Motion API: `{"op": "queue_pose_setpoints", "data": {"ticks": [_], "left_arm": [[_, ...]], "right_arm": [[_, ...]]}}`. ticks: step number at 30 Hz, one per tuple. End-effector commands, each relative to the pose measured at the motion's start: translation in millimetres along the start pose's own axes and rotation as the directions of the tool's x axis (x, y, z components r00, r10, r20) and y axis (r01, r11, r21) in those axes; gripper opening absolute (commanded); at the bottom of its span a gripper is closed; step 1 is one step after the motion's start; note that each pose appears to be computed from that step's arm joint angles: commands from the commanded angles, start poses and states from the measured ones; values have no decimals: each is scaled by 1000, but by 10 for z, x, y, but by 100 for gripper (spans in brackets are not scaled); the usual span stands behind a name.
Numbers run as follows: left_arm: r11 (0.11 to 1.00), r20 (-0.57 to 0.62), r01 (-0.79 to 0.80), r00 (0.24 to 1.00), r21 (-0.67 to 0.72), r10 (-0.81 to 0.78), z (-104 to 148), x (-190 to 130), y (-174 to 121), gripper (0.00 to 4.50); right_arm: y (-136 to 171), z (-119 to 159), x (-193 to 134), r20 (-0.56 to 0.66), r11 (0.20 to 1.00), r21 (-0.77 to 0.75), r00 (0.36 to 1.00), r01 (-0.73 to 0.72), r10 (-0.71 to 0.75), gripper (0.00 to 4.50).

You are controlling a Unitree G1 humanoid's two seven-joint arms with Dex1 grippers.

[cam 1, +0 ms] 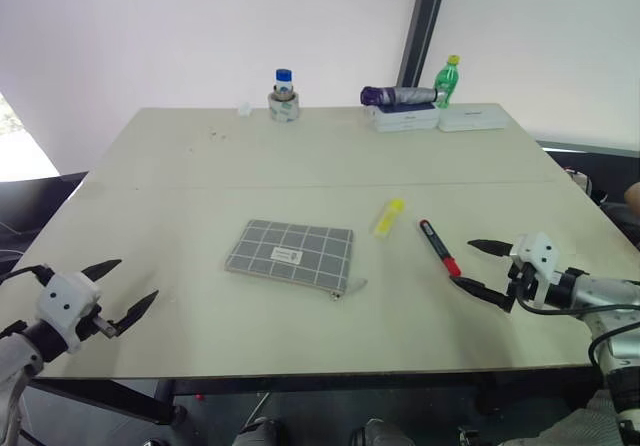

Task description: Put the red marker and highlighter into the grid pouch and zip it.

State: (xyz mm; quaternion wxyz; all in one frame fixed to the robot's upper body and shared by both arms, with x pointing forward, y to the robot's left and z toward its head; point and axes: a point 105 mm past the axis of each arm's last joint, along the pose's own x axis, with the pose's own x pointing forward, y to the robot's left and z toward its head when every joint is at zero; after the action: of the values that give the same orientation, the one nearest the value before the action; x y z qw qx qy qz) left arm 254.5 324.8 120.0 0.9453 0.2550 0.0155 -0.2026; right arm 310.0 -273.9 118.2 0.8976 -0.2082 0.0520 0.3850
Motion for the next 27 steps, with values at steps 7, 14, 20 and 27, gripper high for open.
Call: {"op": "queue_pose_setpoints", "data": {"ticks": [7, 14, 20, 27], "left_arm": [[999, 38, -28, 999, 42, 27, 89, 17, 79, 450], [999, 39, -16, 999, 52, 14, 84, 23, 67, 450], [998, 50, -13, 999, 63, 10, 97, 35, 69, 450], [995, 49, -14, 999, 101, 9, 104, 63, 89, 450]], "right_arm": [[-66, 90, -39, 15, 999, -43, 1000, 28, -28, 442], [-62, 99, -24, 19, 999, -42, 999, 28, -27, 442], [-63, 97, -5, 22, 999, -33, 999, 31, -30, 442], [-44, 120, 33, 36, 999, -21, 999, 34, -33, 442]]}}
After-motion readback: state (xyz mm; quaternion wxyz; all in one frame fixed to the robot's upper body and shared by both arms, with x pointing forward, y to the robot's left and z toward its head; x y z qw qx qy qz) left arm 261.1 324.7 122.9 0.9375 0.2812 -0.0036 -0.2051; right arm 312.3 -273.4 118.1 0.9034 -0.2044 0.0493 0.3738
